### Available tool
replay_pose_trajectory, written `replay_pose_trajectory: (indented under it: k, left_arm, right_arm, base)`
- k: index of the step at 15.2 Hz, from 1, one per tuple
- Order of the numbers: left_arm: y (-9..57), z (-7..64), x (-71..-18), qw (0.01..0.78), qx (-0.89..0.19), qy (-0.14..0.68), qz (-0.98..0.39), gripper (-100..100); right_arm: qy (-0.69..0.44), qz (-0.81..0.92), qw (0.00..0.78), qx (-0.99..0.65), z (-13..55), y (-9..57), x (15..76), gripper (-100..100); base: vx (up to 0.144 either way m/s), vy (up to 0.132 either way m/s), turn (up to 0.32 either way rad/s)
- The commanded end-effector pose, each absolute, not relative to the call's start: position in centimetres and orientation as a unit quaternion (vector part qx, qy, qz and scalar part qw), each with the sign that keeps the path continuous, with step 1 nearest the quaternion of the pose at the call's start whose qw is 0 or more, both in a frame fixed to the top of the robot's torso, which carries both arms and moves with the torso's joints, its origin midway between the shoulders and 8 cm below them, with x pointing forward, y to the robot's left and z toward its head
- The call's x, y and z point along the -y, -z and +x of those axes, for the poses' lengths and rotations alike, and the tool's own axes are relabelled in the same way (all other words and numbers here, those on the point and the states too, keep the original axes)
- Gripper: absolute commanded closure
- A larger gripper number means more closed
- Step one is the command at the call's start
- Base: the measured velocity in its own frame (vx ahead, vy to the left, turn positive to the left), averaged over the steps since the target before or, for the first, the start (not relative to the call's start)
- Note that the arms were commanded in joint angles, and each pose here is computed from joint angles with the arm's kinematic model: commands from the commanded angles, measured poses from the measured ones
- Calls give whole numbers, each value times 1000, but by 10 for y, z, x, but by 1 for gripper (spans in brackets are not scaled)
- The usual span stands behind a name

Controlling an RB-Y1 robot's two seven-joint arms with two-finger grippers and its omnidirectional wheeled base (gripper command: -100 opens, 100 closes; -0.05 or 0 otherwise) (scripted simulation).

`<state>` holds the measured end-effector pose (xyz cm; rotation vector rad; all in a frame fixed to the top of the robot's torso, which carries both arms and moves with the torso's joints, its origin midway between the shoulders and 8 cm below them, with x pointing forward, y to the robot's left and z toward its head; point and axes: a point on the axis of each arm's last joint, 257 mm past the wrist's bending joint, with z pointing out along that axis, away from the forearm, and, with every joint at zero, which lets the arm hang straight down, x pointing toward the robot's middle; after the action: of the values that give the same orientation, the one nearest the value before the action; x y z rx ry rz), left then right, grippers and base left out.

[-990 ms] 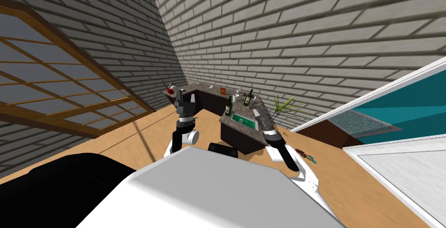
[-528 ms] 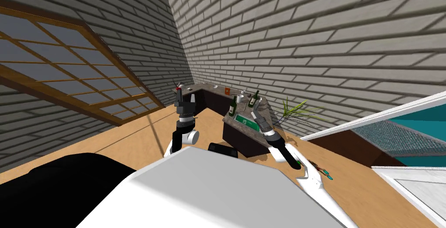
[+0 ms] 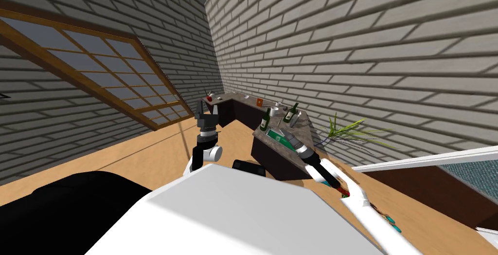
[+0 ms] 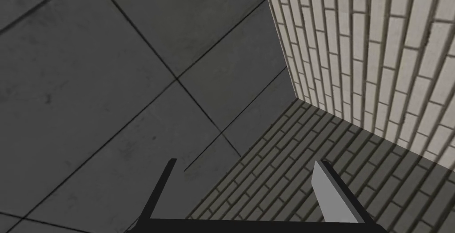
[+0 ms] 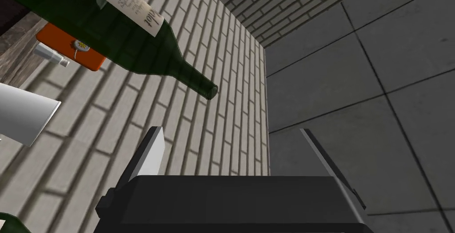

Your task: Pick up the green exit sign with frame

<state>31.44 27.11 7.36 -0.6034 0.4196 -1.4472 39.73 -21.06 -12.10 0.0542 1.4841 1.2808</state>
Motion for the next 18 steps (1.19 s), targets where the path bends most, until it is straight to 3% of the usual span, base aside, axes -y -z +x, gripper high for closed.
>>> replay_pose_trajectory:
  k: [1,18]
  left_arm:
    - [-74,314,-271,688,-188,647,-270,0]
    - [-74,314,-271,688,-188,647,-270,0]
  right_arm:
    - [-527,6,541,-655,398,142,216,-100]
    - [-403,-91,453,-790,385,222,295,-100]
  base:
    - [-15,5,270]
    - [-6,2,220]
